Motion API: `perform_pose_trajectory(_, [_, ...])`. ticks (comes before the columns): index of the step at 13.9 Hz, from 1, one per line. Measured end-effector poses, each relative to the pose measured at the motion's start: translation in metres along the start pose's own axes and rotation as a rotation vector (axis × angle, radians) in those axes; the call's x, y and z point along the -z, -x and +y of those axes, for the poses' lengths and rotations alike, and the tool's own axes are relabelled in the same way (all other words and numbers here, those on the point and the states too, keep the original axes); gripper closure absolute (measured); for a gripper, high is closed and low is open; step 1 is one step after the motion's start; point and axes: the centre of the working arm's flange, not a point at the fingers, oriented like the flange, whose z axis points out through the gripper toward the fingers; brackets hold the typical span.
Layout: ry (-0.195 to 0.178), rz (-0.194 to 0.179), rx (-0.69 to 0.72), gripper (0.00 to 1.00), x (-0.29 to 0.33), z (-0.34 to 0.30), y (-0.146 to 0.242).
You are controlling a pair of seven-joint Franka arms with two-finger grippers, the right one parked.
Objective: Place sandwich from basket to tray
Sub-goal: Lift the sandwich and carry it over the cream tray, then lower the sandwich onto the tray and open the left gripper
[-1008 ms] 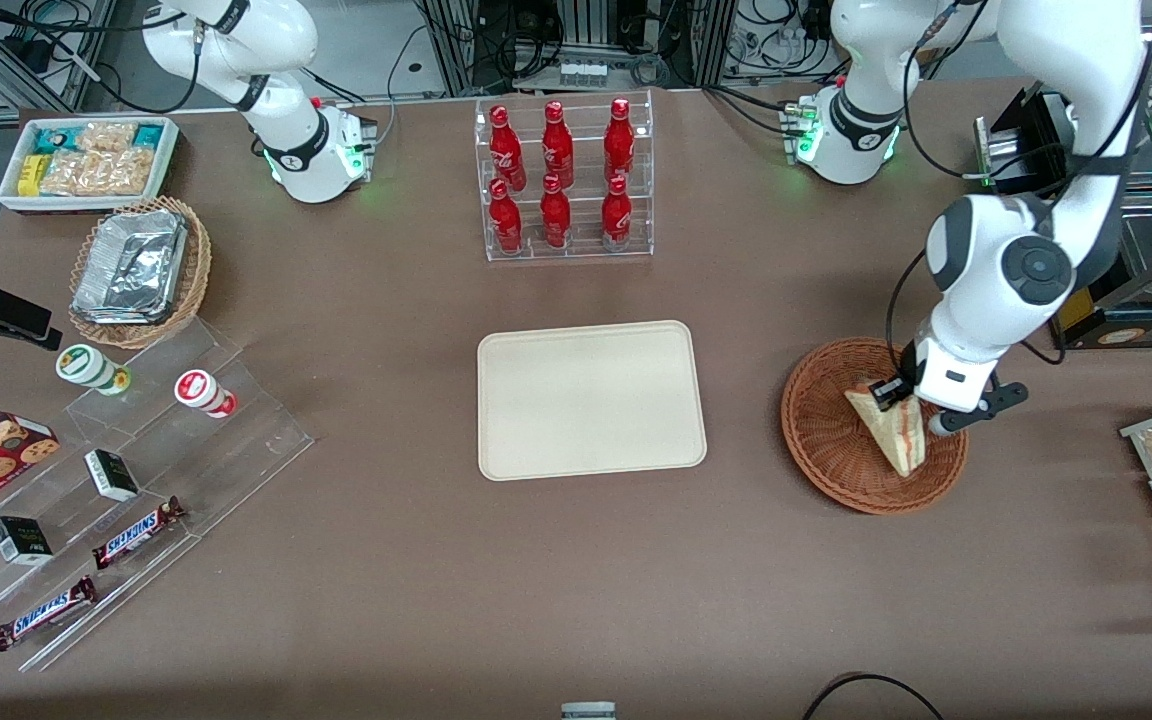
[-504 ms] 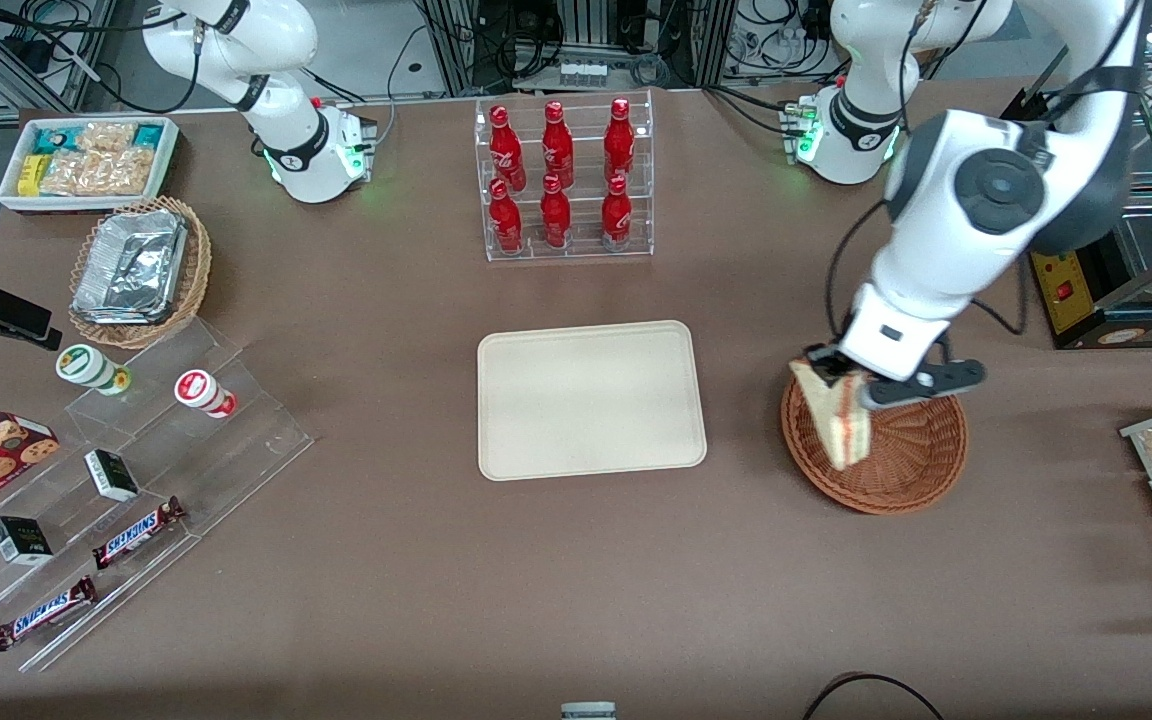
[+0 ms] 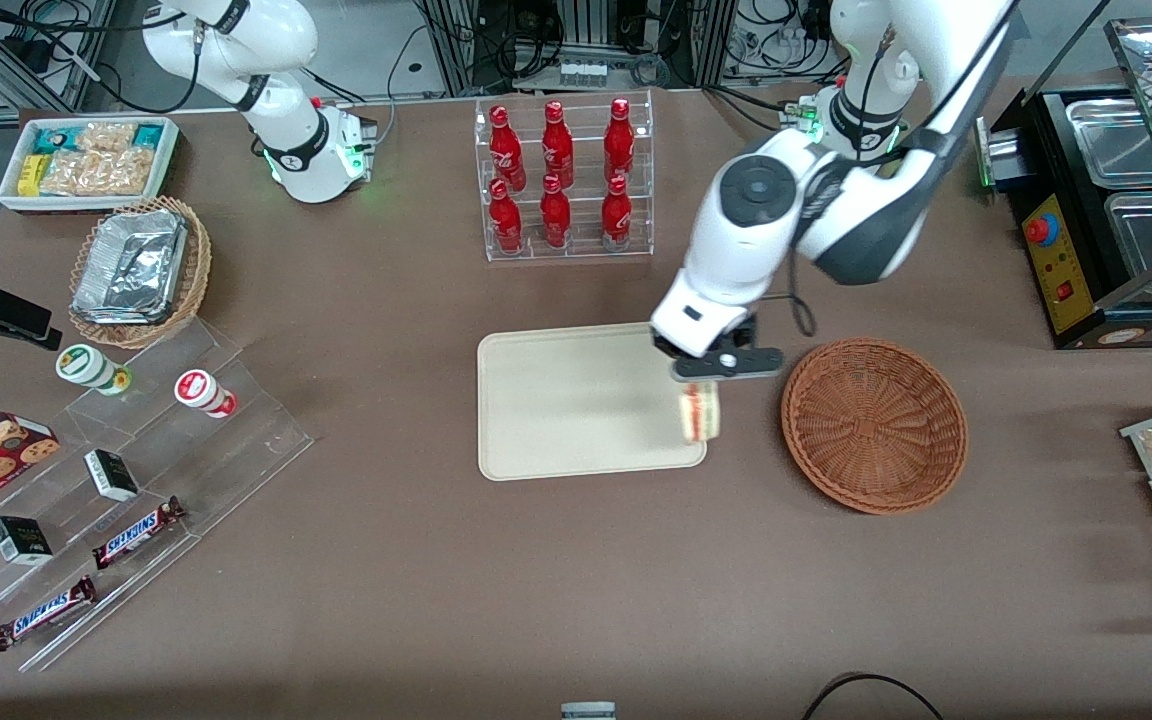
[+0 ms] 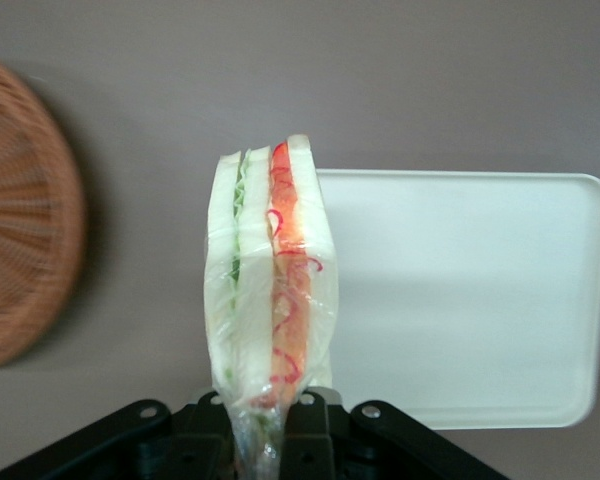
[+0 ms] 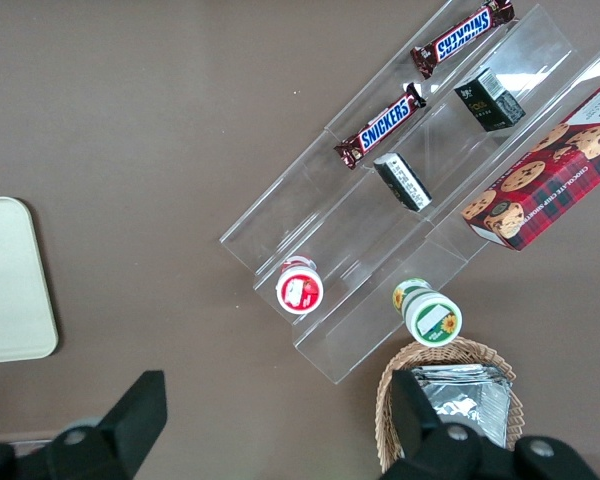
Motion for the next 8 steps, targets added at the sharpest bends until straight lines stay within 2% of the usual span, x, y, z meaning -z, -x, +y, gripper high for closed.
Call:
perform_pose_trajectory(4, [-0.02, 0.073, 0.016, 0.85, -0.05, 0.059, 0.041])
perform_pose_trajectory(8, [-0.031, 0.081, 0.013, 0.85, -0.108, 0.079, 0.063])
